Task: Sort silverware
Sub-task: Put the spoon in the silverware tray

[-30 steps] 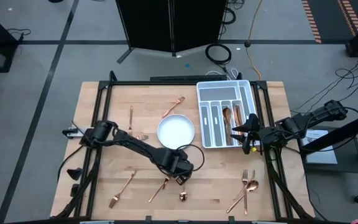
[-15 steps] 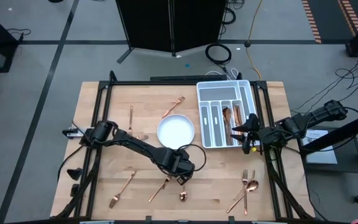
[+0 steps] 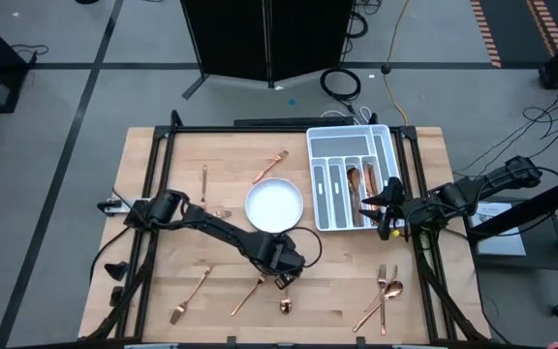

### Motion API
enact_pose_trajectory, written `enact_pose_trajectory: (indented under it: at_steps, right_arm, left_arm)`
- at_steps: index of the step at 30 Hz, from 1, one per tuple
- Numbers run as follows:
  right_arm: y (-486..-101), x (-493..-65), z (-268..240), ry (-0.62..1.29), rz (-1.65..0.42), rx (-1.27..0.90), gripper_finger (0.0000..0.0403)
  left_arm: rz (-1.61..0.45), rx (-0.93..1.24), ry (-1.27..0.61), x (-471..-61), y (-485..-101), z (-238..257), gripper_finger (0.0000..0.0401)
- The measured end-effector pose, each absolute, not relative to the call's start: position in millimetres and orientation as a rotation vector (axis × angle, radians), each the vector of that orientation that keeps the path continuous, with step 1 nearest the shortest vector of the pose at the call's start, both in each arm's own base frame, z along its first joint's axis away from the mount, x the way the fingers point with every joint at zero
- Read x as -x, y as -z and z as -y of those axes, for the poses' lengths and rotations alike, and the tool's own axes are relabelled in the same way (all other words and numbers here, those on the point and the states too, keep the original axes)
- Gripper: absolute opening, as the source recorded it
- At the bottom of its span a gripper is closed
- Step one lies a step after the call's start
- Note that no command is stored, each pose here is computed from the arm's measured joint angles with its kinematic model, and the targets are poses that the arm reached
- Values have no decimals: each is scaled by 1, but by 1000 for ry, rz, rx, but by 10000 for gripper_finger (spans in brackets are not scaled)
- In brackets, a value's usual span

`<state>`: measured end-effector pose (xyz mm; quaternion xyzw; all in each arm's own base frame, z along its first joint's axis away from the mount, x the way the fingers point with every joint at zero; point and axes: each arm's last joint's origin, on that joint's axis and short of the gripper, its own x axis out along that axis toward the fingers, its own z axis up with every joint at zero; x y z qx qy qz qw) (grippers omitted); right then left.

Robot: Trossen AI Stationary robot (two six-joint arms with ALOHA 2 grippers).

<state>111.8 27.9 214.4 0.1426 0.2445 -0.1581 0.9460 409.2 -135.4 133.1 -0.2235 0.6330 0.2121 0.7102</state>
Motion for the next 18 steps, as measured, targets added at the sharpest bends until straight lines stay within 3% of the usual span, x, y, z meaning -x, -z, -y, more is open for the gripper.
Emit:
enact_pose_trajectory:
  at_steps: [2, 7, 18]
  right_arm:
    - [-214, -112, -28, 322, -498, -291, 155]
    - [-214, -111, -28, 325, -503, -293, 155]
    - [-213, -111, -28, 326, -516, -292, 155]
  left_arm:
    - [-1398, 490, -458, -410, -136, 132, 12]
    - [-1352, 466, -438, -415, -146, 124, 5]
    - [-870, 534, -386, -459, -219, 93, 1]
